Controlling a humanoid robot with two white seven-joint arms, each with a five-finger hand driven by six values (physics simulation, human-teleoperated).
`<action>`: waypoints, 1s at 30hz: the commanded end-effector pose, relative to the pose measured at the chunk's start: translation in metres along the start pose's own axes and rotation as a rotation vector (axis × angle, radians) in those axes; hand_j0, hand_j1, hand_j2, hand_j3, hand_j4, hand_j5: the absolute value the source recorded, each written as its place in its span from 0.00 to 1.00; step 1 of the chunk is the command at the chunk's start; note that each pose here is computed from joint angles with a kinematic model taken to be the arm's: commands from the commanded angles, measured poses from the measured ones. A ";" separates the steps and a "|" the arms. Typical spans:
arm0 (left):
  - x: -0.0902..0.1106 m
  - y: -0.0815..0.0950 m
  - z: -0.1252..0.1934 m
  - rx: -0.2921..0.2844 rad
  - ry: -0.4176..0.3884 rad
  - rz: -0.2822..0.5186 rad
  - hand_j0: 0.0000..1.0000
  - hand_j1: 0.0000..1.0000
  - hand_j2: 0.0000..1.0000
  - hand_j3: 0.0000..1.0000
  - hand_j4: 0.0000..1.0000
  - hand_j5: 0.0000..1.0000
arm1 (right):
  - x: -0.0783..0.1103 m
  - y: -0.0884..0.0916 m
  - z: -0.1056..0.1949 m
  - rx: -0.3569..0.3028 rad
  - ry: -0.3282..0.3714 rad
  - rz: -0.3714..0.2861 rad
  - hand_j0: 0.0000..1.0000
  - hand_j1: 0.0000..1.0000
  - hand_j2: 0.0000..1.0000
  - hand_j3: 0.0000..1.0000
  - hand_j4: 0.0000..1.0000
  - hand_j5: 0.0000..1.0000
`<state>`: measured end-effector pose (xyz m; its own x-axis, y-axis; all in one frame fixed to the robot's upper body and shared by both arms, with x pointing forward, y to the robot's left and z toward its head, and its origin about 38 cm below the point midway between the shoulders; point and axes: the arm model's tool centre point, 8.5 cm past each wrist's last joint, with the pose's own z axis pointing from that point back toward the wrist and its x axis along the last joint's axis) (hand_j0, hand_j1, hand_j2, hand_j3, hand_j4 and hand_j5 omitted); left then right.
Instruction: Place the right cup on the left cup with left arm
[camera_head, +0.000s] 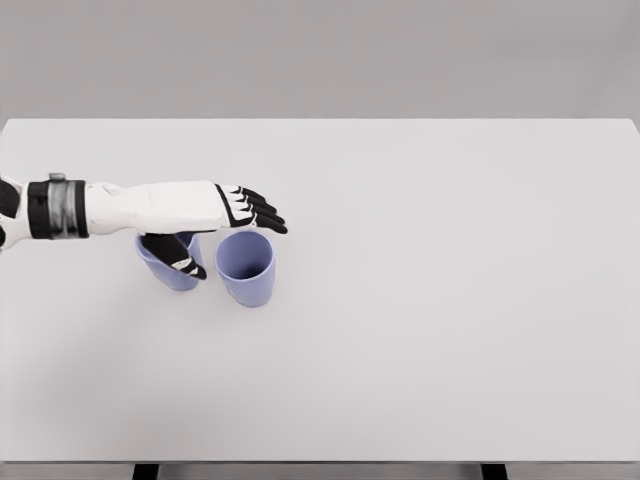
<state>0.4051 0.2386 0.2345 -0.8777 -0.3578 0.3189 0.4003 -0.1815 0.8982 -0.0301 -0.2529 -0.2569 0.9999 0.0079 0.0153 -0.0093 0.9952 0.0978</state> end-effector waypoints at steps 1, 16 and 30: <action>-0.007 -0.004 -0.006 -0.007 0.019 0.002 1.00 1.00 1.00 1.00 1.00 1.00 | 0.000 0.000 0.000 0.000 0.000 0.000 1.00 1.00 1.00 1.00 1.00 1.00; -0.014 -0.029 -0.028 -0.043 0.016 0.038 1.00 1.00 1.00 1.00 1.00 1.00 | 0.000 0.000 0.000 0.000 0.000 0.000 1.00 1.00 1.00 1.00 1.00 1.00; -0.017 -0.037 -0.032 -0.048 0.026 0.048 0.65 0.65 0.65 0.65 0.65 0.65 | 0.000 0.000 0.000 0.000 0.000 0.000 1.00 1.00 1.00 1.00 1.00 1.00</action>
<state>0.4135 0.2211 0.1841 -0.8509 -0.3894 0.3526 0.4555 -0.2126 0.8645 -0.0301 -0.2529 -0.2569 0.9999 0.0079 0.0152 -0.0093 0.9952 0.0978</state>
